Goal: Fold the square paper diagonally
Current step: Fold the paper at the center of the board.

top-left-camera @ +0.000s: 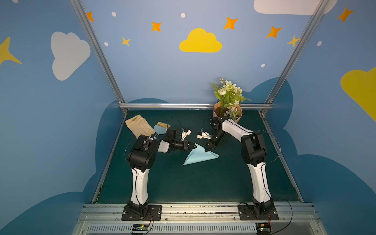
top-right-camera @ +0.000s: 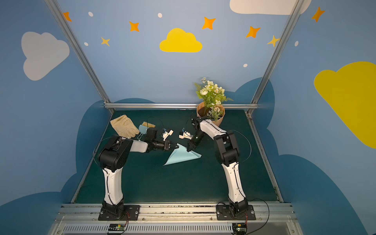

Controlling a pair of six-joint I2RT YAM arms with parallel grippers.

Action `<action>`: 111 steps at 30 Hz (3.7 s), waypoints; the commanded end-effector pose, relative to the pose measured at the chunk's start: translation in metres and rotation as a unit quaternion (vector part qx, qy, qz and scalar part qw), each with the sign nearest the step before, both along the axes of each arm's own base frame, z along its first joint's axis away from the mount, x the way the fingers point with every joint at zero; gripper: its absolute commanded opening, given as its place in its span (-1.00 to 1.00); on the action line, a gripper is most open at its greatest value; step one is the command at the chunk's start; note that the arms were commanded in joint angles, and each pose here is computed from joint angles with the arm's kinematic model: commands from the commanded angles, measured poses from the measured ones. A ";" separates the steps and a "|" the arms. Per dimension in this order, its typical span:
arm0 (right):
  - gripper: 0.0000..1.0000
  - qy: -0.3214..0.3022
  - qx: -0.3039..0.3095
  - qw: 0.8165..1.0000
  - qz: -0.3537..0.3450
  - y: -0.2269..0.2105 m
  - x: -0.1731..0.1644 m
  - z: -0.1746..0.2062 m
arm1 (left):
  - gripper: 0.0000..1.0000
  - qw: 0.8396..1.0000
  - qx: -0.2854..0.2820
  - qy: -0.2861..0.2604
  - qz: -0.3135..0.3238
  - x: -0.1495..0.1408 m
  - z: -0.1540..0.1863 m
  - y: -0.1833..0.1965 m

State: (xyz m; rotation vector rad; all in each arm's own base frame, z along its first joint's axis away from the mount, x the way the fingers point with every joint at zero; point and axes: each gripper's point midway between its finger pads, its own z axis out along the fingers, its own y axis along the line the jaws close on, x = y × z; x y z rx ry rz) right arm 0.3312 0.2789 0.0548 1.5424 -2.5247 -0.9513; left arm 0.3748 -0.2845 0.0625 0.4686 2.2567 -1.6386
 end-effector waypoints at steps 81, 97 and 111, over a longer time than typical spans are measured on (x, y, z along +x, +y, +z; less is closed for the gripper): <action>-1.00 -0.035 -0.040 0.997 0.051 0.006 0.005 0.007 | -0.60 0.999 0.009 0.001 -0.035 -0.004 -0.005 -0.018; -1.00 -0.039 -0.037 0.997 0.054 0.009 0.005 0.010 | -0.60 0.999 0.010 -0.002 -0.037 -0.004 -0.003 -0.019; -1.00 -0.040 -0.041 0.997 0.058 0.010 0.005 0.009 | -0.60 0.999 0.012 0.000 -0.038 -0.005 -0.005 -0.019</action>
